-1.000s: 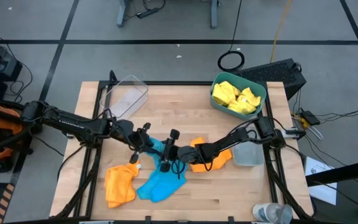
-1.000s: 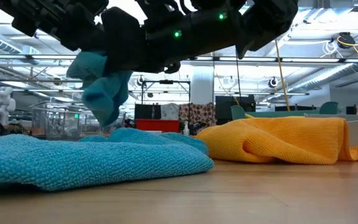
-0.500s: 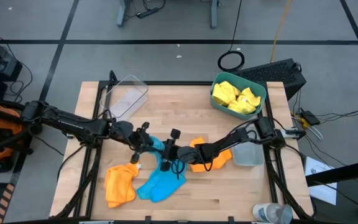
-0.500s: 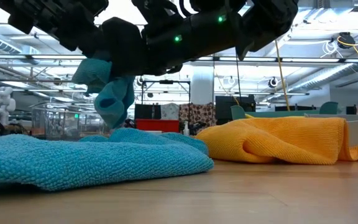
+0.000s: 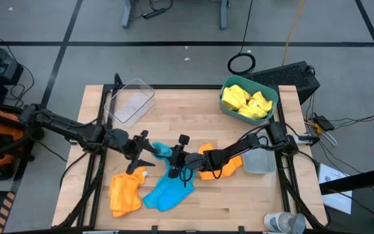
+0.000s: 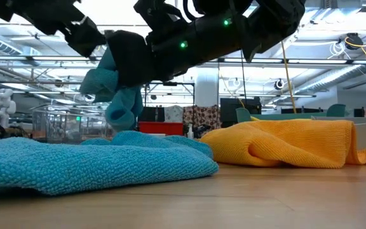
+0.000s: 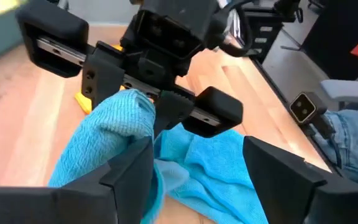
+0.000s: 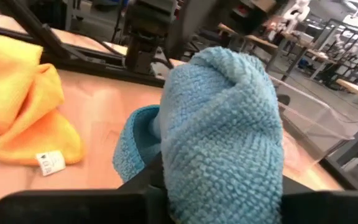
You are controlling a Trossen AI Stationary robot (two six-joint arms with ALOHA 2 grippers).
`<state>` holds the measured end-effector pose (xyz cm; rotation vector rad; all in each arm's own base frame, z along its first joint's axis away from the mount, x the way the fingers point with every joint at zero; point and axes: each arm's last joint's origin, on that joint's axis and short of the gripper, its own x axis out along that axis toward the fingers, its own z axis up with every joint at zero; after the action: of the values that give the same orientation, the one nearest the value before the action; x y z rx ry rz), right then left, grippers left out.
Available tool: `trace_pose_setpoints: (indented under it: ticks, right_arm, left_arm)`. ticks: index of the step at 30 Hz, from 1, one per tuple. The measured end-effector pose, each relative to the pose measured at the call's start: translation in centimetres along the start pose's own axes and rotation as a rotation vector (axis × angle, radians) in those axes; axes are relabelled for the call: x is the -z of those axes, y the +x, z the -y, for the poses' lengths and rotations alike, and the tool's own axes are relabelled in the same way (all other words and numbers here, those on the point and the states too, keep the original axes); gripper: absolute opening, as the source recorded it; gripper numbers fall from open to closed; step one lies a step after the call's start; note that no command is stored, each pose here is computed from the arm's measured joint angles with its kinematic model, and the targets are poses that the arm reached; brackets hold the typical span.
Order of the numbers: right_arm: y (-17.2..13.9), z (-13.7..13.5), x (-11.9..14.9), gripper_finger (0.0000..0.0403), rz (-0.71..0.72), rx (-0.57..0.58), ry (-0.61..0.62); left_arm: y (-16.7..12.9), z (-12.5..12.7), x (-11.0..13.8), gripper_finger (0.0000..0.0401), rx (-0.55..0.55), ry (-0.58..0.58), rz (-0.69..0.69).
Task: Sort microfiber towel by color & place in baskets
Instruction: Put the top blue towel into the transparent bin
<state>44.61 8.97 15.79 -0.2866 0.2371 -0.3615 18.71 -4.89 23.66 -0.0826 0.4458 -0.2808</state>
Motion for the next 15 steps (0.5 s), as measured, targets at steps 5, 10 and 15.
trace_pose_setpoints:
  ticks: [5, 10, 15]
  right_arm:
    - [-0.3, 0.5, -1.0, 0.0089, 0.017, 0.019, 0.012]
    - [-0.5, 0.6, -1.4, 0.0089, 0.023, 0.015, 0.013]
    - [-1.0, 1.1, -2.6, 0.0089, 0.044, 0.019, -0.025]
  left_arm:
    - [-1.7, 0.7, -0.6, 0.0253, -0.007, 0.043, 0.073]
    - [-2.6, 0.8, -0.8, 0.0254, -0.179, 0.121, 0.122]
    - [-2.5, 0.8, -0.1, 0.0254, -0.247, 0.164, 0.05]
